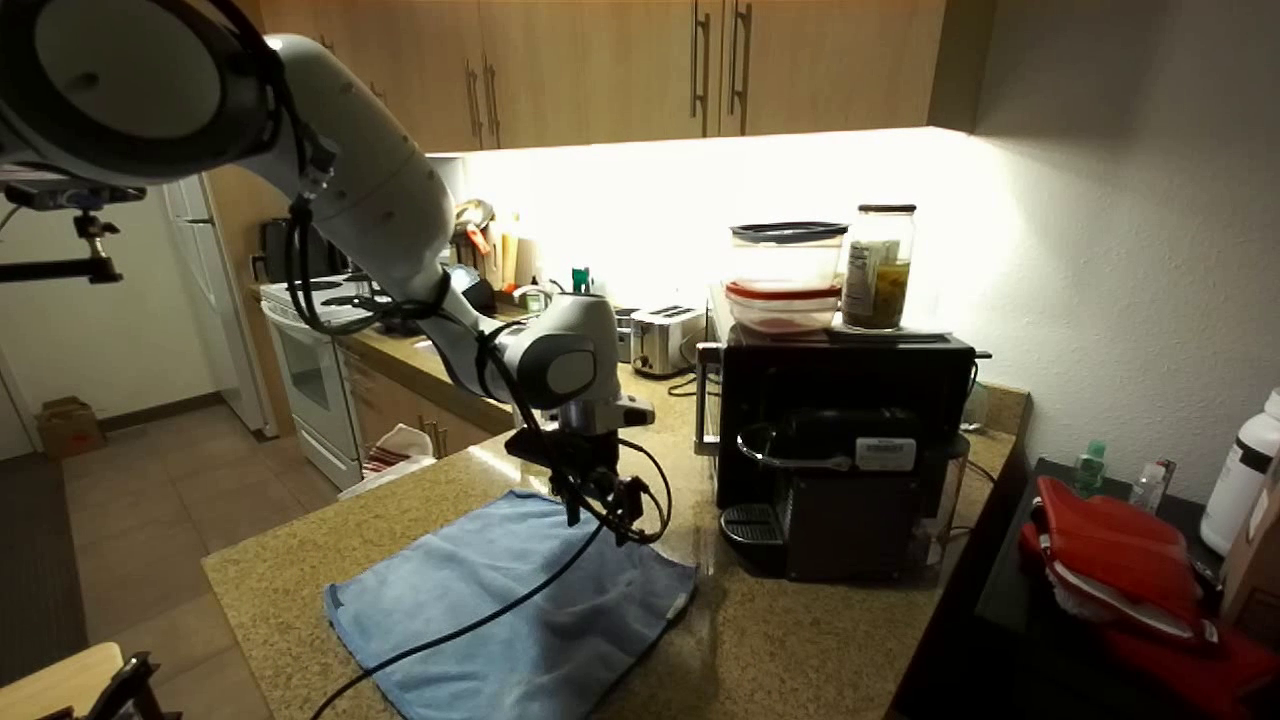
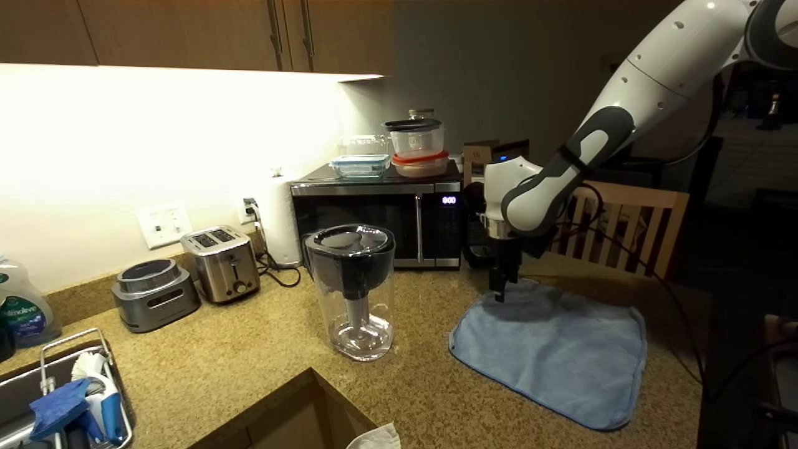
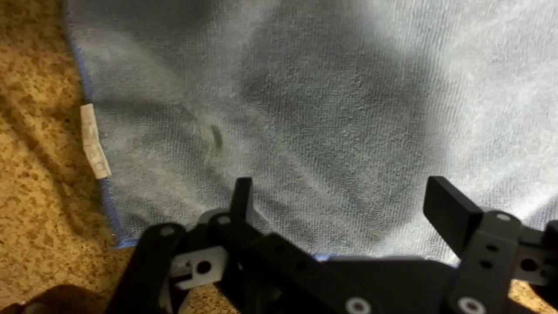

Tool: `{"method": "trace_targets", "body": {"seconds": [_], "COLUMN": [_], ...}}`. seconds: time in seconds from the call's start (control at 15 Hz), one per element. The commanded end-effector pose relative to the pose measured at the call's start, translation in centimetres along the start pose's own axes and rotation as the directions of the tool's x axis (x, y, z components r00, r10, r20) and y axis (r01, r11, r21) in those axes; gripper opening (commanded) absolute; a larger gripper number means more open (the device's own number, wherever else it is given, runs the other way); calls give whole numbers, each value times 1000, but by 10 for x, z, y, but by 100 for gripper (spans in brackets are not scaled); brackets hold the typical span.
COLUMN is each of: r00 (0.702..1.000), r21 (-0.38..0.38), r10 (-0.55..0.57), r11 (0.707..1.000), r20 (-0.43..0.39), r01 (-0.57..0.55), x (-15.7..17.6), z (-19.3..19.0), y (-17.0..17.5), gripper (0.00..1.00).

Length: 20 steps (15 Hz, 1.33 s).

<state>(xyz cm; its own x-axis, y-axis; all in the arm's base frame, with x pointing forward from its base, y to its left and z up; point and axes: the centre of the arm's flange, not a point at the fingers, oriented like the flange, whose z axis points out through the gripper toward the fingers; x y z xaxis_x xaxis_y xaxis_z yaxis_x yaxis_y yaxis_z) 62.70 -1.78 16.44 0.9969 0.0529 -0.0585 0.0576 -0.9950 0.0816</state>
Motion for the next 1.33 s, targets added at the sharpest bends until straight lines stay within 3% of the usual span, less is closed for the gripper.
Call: {"method": "trace_targets", "body": {"seconds": [0.0,0.27,0.47,0.87,1.27], "r00": [1000,994,994,988,947], "r21": [-21,-18,-4,22,56], "r10": [-17,86,61,-117,-309], "r11": [1000,996,998,993,951], "r20": [10,63,96,98,89], "r01": [17,-85,-60,115,305], "x": [3,5,8,16,32], "z": [7,23,35,33,10], "y": [29,62,80,87,87], "gripper": [100,100,100,100,100]}}
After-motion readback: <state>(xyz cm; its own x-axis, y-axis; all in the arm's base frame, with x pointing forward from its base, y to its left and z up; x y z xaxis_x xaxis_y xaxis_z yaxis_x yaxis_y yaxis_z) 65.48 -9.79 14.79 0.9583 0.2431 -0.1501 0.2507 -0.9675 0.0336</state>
